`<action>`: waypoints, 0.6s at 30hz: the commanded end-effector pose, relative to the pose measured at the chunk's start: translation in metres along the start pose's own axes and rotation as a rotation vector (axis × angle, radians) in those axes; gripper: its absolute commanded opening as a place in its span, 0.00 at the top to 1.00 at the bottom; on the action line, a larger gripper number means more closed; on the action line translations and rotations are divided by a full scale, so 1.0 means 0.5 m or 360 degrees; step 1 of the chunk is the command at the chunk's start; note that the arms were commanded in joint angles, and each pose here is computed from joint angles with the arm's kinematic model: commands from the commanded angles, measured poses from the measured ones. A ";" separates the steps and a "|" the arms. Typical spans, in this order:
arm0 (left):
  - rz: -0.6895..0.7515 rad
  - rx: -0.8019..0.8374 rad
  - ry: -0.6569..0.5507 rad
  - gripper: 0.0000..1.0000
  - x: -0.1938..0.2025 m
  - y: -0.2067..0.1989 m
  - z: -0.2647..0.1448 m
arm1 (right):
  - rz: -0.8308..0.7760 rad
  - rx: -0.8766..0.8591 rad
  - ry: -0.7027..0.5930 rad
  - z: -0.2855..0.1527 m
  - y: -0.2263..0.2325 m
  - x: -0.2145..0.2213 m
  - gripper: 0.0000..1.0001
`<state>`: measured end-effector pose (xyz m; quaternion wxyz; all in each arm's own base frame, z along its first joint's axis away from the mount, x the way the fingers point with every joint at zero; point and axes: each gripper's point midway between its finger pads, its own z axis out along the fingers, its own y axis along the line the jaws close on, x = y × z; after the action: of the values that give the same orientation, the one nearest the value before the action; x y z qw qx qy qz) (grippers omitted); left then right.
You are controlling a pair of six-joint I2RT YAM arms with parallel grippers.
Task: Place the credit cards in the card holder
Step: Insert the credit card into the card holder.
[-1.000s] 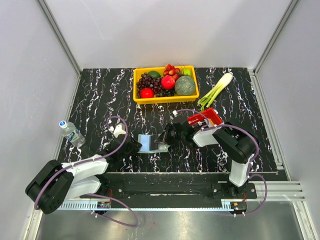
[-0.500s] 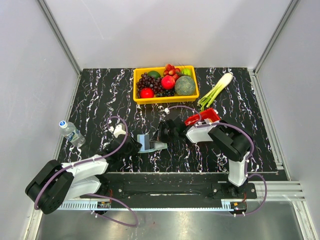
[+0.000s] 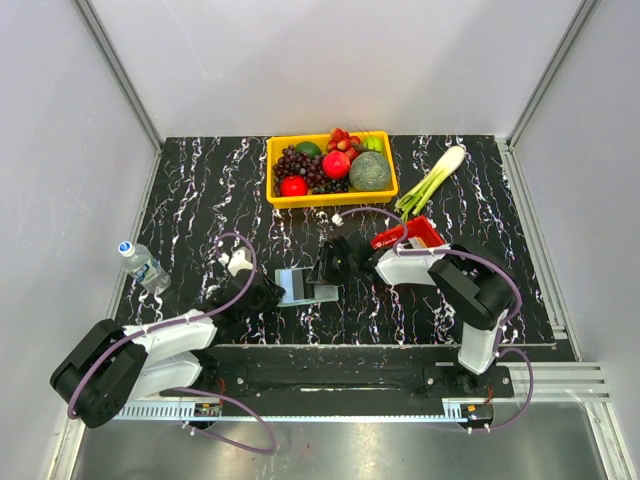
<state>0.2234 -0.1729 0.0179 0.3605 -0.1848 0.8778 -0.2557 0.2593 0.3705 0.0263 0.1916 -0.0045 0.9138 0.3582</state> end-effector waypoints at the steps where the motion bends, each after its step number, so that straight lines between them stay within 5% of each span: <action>1: 0.0063 -0.0122 0.0137 0.83 0.046 0.050 -0.008 | -0.0093 0.0182 -0.0046 -0.019 -0.036 -0.011 0.69; 9: 0.0077 -0.0107 0.0136 0.84 0.042 0.041 -0.005 | -0.0050 0.0064 0.0060 0.011 -0.022 0.015 0.76; 14: 0.0076 -0.0095 0.0125 0.84 0.038 0.036 -0.006 | -0.0072 -0.0072 0.0088 0.012 0.012 0.018 0.97; 18: 0.0088 -0.0084 0.0115 0.85 0.032 0.029 -0.005 | -0.0104 -0.0136 0.0126 0.015 0.027 0.024 1.00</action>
<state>0.2234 -0.1728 0.0175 0.3610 -0.1814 0.8788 -0.2540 0.2537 0.3747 0.0222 0.1774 -0.0255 0.9128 0.3669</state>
